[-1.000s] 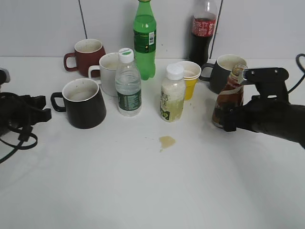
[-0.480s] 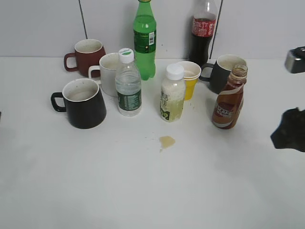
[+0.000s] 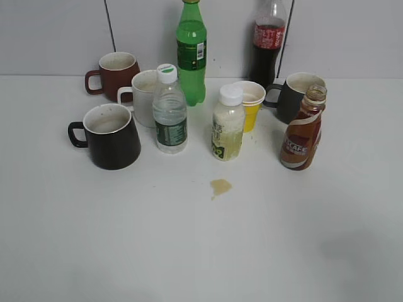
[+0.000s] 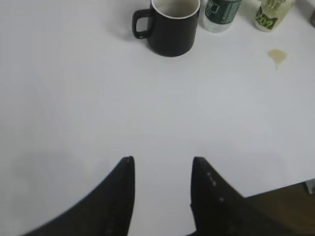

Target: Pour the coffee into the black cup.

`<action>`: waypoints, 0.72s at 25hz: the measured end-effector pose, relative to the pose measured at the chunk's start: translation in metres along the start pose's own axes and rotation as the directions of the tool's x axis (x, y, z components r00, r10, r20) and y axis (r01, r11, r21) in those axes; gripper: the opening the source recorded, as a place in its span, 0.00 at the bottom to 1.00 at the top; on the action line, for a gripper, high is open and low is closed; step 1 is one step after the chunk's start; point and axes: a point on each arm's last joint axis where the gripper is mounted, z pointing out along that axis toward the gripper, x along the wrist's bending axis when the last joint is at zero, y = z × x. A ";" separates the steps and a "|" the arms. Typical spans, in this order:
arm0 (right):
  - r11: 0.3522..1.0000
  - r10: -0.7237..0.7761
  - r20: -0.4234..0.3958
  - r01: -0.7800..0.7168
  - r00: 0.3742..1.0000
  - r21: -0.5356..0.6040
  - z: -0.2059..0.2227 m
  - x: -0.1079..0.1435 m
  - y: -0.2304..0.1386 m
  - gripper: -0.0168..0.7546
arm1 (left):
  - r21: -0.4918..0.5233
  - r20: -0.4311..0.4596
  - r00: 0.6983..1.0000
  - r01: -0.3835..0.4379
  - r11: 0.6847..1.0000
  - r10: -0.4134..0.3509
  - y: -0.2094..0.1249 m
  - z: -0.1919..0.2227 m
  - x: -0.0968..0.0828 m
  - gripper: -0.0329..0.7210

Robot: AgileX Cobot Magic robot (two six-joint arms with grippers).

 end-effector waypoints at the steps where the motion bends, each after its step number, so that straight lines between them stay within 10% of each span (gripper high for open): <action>1: 1.000 -0.007 0.000 0.007 1.000 -0.008 -0.004 0.000 -0.011 0.70 | -0.026 -0.003 1.000 -0.004 1.000 0.004 -0.006 -0.003 0.001 0.44; 10: 0.901 -0.050 0.021 0.054 0.999 -0.431 -0.039 0.001 -0.071 0.70 | -0.118 -0.055 0.998 -0.037 0.992 0.031 -0.022 -0.006 0.007 0.42; 18: 0.891 -0.048 0.006 0.045 0.999 -0.453 -0.033 0.002 -0.066 0.70 | -0.120 -0.102 0.993 -0.077 0.990 0.065 -0.021 -0.007 0.010 0.40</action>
